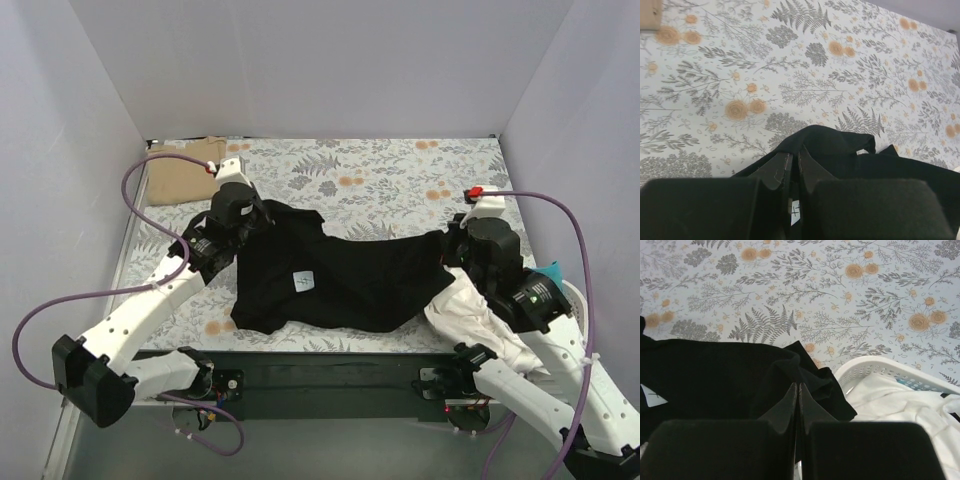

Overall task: Fold and stack the t-shirts
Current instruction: Flatten the tshirt out

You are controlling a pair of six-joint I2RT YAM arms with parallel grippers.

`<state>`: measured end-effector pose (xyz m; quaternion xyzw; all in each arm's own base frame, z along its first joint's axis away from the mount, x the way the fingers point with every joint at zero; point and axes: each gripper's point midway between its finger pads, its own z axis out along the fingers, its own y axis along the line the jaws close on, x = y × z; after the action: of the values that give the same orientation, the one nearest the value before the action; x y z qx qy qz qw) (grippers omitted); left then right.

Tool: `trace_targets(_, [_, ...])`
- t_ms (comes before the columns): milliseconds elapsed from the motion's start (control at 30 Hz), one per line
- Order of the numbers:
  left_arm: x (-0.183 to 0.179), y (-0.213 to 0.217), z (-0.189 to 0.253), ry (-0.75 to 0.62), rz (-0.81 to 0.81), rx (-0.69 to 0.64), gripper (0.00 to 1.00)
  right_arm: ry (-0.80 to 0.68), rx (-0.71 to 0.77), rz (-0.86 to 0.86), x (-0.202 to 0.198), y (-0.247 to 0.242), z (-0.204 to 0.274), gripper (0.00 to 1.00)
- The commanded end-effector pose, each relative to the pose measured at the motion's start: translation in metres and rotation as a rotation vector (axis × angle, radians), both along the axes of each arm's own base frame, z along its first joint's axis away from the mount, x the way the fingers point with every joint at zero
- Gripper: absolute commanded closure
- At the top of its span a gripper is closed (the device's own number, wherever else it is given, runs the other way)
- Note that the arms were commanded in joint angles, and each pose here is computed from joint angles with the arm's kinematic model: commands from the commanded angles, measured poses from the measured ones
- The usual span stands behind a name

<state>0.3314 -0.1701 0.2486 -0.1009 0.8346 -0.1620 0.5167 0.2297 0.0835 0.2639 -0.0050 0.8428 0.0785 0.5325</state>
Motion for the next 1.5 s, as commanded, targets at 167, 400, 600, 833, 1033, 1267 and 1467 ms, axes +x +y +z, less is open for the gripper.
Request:
trace_targets(167, [-0.006, 0.055, 0.147, -0.303, 0.166, -0.023, 1.0, -0.217, 0.032, 0.013, 0.042, 0.018, 0.111, 0.99])
trace_targets(400, [-0.039, 0.089, 0.263, -0.57, 0.212, -0.052, 1.0, -0.406, 0.113, 0.035, 0.038, 0.019, 0.213, 0.99])
trace_targets(600, [-0.11, 0.133, 0.323, -0.82, 0.223, -0.097, 1.0, -0.561, 0.166, 0.039, -0.005, -0.008, 0.262, 0.99])
trace_targets(833, [-0.178, 0.173, 0.353, -0.989, 0.233, -0.101, 1.0, -0.76, 0.221, 0.055, -0.066, -0.043, 0.302, 0.99])
trace_targets(1033, [-0.205, 0.181, 0.378, -1.075, 0.199, -0.112, 1.0, -0.823, 0.236, 0.046, -0.084, -0.055, 0.323, 0.99])
trace_targets(1267, [-0.14, 0.134, 0.34, -0.934, 0.114, -0.012, 1.0, -0.703, 0.174, 0.036, -0.032, -0.027, 0.282, 0.99])
trace_targets(1467, [-0.065, 0.09, 0.269, -0.768, 0.071, 0.111, 1.0, -0.547, 0.078, 0.025, 0.027, 0.003, 0.217, 0.99])
